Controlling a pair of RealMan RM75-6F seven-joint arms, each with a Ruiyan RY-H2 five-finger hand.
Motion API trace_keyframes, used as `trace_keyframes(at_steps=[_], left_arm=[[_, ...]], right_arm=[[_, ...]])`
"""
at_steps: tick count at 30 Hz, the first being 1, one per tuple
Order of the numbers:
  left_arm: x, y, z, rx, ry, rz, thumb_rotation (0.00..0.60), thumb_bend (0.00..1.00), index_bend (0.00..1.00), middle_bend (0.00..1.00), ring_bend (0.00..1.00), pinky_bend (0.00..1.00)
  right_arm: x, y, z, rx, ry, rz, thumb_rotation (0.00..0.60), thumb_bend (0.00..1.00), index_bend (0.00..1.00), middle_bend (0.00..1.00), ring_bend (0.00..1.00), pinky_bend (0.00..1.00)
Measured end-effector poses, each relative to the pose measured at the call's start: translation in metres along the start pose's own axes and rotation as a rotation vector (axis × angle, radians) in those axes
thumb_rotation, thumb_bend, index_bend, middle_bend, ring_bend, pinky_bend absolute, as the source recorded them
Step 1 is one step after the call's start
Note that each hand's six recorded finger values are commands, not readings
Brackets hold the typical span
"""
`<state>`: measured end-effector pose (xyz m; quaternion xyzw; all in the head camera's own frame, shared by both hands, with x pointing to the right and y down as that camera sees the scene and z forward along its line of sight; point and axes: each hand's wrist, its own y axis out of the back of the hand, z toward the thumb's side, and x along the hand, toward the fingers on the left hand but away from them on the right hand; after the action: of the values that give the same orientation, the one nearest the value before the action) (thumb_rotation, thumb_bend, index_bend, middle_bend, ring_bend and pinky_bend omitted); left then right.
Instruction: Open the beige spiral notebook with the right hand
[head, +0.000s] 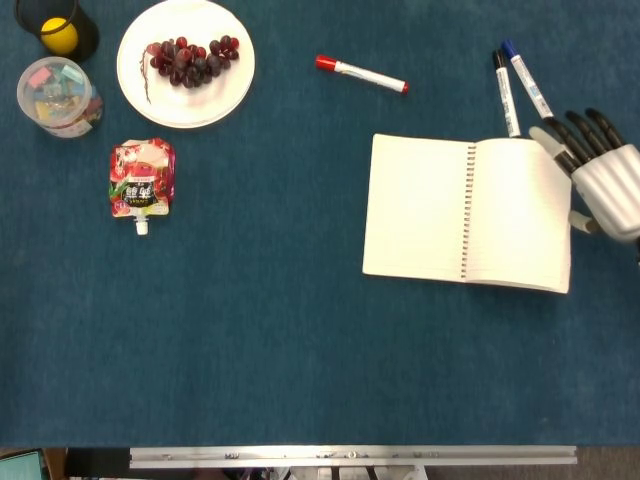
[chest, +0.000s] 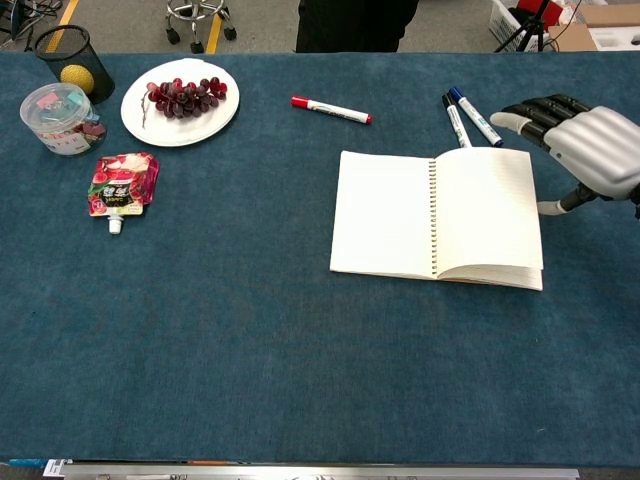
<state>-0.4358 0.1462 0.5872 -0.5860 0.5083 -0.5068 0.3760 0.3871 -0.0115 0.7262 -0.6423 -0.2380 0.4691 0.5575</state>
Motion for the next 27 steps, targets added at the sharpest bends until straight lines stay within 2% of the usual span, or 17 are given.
trace_keyframes(at_steps=[7, 11, 23, 27], left_arm=[[-0.002, 0.001, -0.002, -0.001, 0.007, 0.003, 0.6, 0.41, 0.18, 0.15, 0.12, 0.09], [-0.003, 0.002, -0.004, -0.001, 0.017, 0.006, 0.6, 0.41, 0.18, 0.15, 0.12, 0.09], [0.001, 0.001, 0.002, 0.0, -0.006, 0.0, 0.6, 0.41, 0.18, 0.15, 0.12, 0.09], [0.002, 0.0, 0.003, 0.0, -0.008, -0.003, 0.6, 0.41, 0.18, 0.15, 0.12, 0.09]], right_arm=[[-0.015, 0.051, 0.025, -0.06, 0.128, -0.126, 0.6, 0.01, 0.09, 0.13, 0.02, 0.08], [-0.019, 0.066, 0.03, -0.108, 0.164, -0.157, 0.6, 0.01, 0.1, 0.14, 0.03, 0.09], [-0.007, 0.098, 0.026, -0.118, 0.133, -0.289, 0.6, 0.01, 0.11, 0.15, 0.03, 0.09], [-0.011, 0.102, 0.027, -0.117, 0.119, -0.293, 0.6, 0.01, 0.12, 0.15, 0.03, 0.09]])
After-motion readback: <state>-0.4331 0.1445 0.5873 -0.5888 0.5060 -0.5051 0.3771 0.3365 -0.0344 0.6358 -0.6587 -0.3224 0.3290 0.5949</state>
